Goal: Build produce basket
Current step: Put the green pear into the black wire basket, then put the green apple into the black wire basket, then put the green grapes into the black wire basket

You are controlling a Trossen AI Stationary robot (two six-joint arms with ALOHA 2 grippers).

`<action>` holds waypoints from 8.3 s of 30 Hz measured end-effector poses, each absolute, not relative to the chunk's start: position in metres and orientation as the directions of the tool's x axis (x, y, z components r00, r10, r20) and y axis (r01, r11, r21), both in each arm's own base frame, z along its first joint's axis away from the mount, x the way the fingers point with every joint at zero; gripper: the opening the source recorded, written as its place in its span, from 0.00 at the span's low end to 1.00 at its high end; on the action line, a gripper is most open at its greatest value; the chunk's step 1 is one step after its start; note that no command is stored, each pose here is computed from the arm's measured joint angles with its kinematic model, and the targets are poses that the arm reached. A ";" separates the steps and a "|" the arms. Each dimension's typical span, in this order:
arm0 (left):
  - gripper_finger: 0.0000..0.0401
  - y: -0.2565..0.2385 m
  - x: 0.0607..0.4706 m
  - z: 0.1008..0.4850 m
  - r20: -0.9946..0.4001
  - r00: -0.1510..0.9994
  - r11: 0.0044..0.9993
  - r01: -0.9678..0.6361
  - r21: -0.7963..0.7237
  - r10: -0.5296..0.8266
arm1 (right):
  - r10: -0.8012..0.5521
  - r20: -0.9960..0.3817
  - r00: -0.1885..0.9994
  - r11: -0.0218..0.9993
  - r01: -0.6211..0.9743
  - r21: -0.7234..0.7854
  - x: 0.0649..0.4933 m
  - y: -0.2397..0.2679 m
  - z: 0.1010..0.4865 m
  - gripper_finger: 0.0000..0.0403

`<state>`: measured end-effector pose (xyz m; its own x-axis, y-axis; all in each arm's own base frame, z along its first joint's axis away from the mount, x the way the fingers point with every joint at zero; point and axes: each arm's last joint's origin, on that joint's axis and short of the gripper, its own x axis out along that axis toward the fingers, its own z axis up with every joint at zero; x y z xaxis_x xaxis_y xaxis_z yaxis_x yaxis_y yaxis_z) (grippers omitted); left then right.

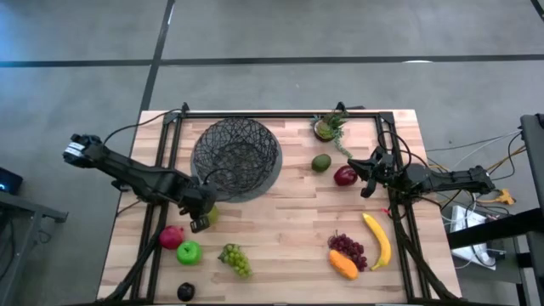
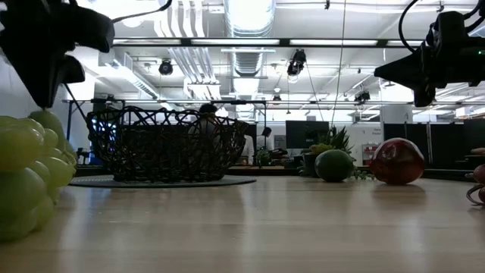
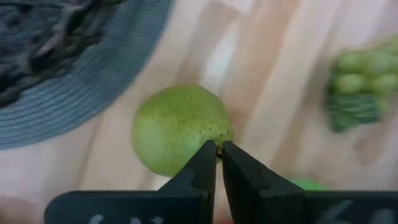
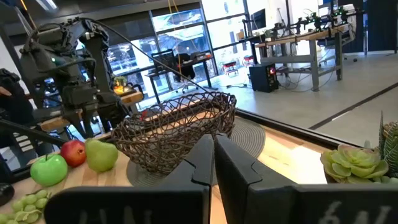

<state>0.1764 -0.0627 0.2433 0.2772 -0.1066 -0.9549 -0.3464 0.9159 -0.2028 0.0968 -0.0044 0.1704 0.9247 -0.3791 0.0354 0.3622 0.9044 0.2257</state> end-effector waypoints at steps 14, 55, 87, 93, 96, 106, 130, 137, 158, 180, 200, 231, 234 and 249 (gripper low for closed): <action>0.00 -0.054 0.204 0.355 -0.778 0.615 0.867 -0.311 -0.390 -0.129 | -0.379 0.035 0.925 0.904 0.362 0.226 0.097 -0.004 0.170 0.02; 0.26 0.162 0.284 0.266 -0.909 0.272 0.617 -0.786 -0.022 0.314 | -0.377 0.060 0.924 0.820 0.303 0.486 0.097 -0.004 0.173 0.02; 0.33 -0.030 0.176 0.354 -0.899 0.391 0.619 -0.660 -0.425 -0.200 | -0.396 0.035 0.917 0.795 0.323 0.514 0.097 -0.005 0.171 0.02; 0.33 -0.059 0.168 0.320 -0.909 0.186 0.398 -0.853 -0.337 -0.373 | -0.405 0.009 0.914 0.796 0.348 0.496 0.099 -0.005 0.168 0.02; 0.33 -0.068 0.164 0.301 -0.898 0.097 0.297 -0.924 -0.242 -0.429 | -0.418 -0.003 0.908 0.791 0.366 0.490 0.099 -0.005 0.167 0.02; 0.33 -0.089 0.173 0.259 -0.806 0.096 0.172 -0.955 -0.239 -0.584 | -0.418 -0.015 0.908 0.791 0.372 0.485 0.100 -0.005 0.166 0.02; 0.33 -0.116 0.187 0.203 -0.849 -0.159 0.376 -0.925 -0.050 -0.503 | -0.422 -0.017 0.906 0.791 0.377 0.482 0.100 -0.005 0.166 0.02; 0.33 -0.118 0.189 0.199 -0.835 -0.185 0.396 -0.918 -0.042 -0.518 | -0.423 -0.018 0.906 0.790 0.378 0.482 0.100 -0.005 0.166 0.02; 0.15 -0.118 0.186 0.197 -0.829 -0.201 0.426 -0.903 -0.049 -0.522 | -0.442 -0.019 0.897 0.783 0.396 0.480 0.100 -0.006 0.166 0.02; 0.01 -0.090 0.218 0.299 -0.778 0.339 0.315 -0.773 -0.551 -0.529 | -0.444 -0.020 0.896 0.808 0.410 0.423 0.100 -0.006 0.165 0.02; 0.01 0.092 0.232 0.325 -0.887 0.462 0.401 -0.815 -0.417 0.017 | -0.466 -0.005 0.885 0.736 0.391 0.553 0.099 -0.007 0.167 0.02; 0.23 0.165 0.254 0.248 -0.989 0.127 0.536 -0.841 -0.070 0.070 | -0.465 0.009 0.885 0.500 0.254 0.828 0.099 -0.007 0.168 0.02; 0.28 0.162 0.248 0.259 -0.989 0.129 0.529 -0.846 -0.072 0.072 | -0.465 0.007 0.885 0.500 0.255 0.828 0.099 -0.007 0.168 0.02; 0.31 0.098 0.213 0.350 -0.830 0.513 0.642 -0.717 -0.272 0.220 | -0.472 -0.010 0.881 0.464 0.259 0.847 0.100 -0.007 0.167 0.02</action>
